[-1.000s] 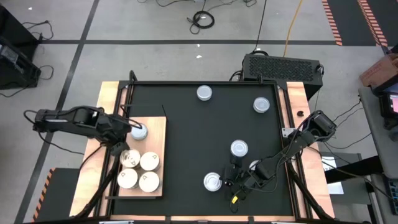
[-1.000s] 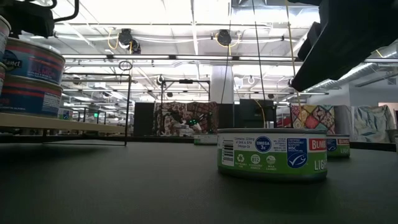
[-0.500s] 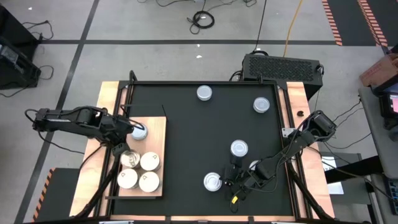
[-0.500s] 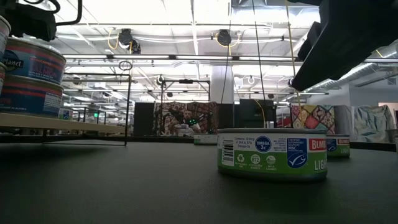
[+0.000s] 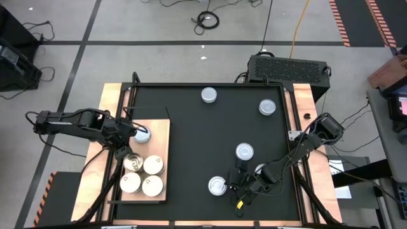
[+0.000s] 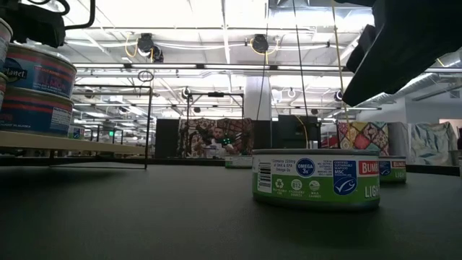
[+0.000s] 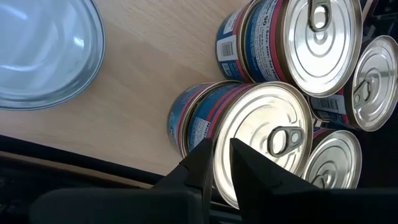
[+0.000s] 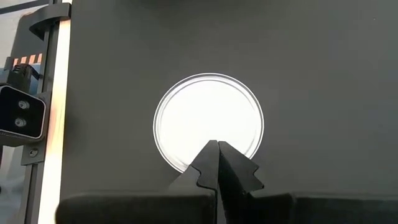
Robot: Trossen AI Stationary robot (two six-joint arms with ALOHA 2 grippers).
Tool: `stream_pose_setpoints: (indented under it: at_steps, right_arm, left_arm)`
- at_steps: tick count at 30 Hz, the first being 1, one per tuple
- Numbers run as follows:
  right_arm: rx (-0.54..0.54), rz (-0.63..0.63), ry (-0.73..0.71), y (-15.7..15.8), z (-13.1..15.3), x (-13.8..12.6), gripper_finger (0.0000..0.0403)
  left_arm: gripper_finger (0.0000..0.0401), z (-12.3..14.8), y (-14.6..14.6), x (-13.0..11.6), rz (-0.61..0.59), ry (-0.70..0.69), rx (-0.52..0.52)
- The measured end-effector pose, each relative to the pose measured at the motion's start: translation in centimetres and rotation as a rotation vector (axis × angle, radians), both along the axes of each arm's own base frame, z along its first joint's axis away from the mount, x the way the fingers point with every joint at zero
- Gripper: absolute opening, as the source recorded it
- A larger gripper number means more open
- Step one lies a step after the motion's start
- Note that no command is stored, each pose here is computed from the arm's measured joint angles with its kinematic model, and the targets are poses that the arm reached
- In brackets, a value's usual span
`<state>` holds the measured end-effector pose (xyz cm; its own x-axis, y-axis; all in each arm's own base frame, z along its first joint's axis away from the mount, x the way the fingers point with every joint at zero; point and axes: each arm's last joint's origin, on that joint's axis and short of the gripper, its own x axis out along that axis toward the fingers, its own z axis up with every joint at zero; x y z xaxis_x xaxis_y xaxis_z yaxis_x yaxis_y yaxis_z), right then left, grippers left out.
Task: Stack canned seafood by type on shelf
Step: Stack the blue tuna can on top of the blue tuna can on the shelf
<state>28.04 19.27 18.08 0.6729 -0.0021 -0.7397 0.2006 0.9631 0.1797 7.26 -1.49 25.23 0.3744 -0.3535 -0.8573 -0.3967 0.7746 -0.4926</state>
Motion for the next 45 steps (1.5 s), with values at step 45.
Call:
stream_pose_setpoints:
  at_steps: [45]
  right_arm:
    - [0.035, 0.004, 0.012, 0.3, 0.0, -0.2, 0.0]
  left_arm:
    - [0.0057, -1.1, -0.7, 1.2, -0.061, -0.053, -0.216]
